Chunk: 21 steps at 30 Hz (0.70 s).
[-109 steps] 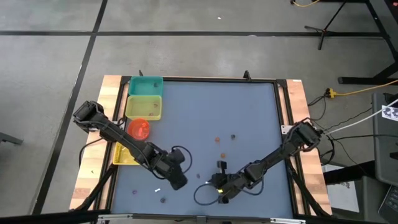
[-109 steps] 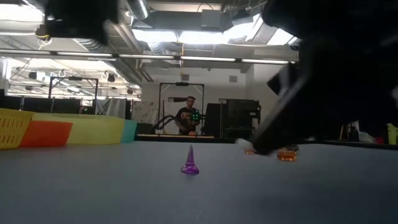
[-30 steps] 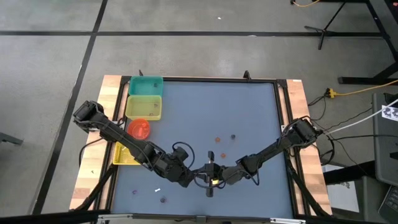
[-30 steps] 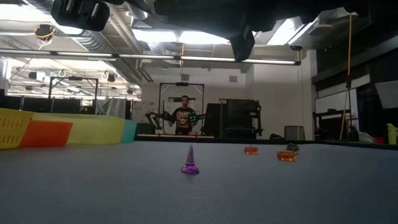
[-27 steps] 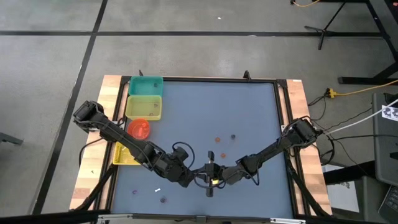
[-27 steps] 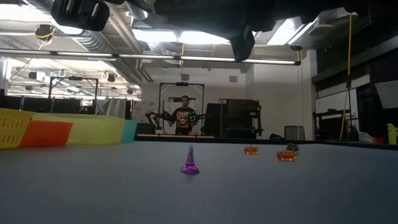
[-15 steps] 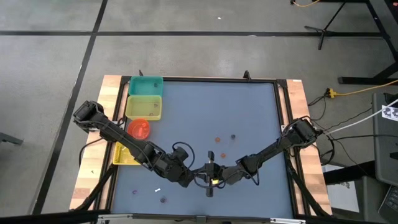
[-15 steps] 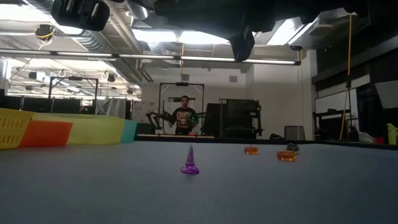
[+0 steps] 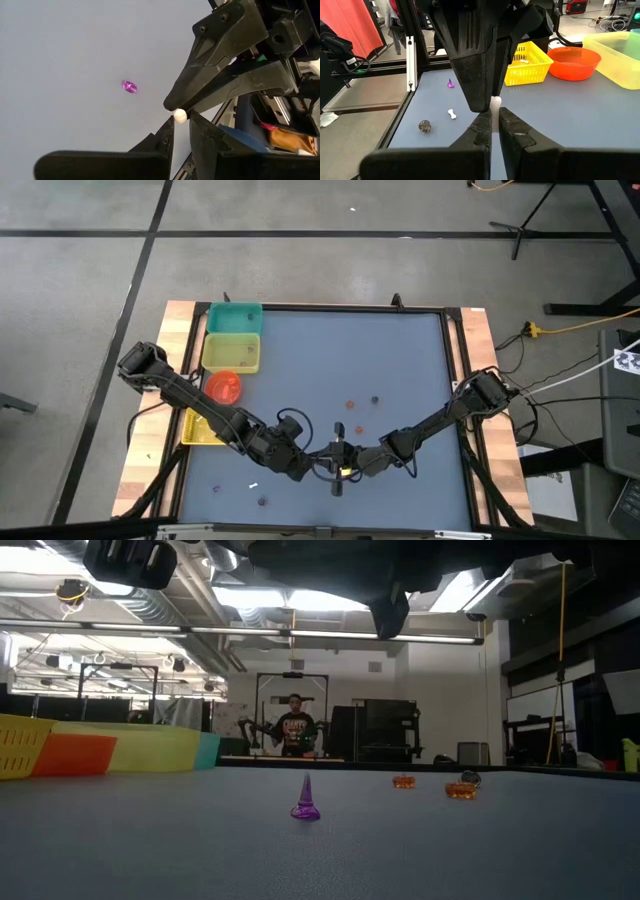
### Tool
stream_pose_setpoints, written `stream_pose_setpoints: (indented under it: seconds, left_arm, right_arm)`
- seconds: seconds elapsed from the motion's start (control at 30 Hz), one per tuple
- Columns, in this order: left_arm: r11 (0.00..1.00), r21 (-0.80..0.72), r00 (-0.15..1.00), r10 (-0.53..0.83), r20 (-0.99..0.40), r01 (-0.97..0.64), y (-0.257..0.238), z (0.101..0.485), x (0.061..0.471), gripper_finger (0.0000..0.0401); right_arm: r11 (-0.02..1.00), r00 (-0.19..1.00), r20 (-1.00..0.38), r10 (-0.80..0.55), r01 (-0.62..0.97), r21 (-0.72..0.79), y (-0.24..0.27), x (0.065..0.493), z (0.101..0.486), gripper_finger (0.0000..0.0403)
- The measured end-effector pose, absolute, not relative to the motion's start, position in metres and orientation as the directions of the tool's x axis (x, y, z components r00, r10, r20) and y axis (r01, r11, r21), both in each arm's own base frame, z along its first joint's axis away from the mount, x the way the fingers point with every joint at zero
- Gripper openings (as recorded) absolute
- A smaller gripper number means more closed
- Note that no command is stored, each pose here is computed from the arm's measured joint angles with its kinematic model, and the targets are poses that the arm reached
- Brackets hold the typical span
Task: Sort Halloween decoration
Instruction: Put the right white bone toy into the yellow basket
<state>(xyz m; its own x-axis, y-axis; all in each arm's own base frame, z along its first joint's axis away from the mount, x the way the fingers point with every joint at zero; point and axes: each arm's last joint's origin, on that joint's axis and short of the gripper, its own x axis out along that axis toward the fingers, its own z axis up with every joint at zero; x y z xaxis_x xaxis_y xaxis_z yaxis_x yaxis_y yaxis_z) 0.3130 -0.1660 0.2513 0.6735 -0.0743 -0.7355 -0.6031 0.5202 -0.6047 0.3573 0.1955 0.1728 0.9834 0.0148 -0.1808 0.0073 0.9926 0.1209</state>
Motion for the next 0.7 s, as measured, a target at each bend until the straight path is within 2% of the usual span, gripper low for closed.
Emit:
stream_pose_setpoints:
  seconds: [0.43, 0.7]
  left_arm:
    - [0.521, -0.602, 0.676, -0.063, -0.734, -0.605, -0.1657, 0.2513, 0.3129, 0.0086]
    - [0.514, -0.604, 0.681, -0.051, -0.731, -0.609, -0.1654, 0.2514, 0.3131, 0.009]
  right_arm:
    - [0.992, 0.984, -0.179, 0.016, 0.007, 0.122, 0.1956, 0.3572, 0.173, 0.0019]
    - [0.992, 0.984, -0.179, 0.018, 0.004, 0.122, 0.1957, 0.3572, 0.173, 0.0019]
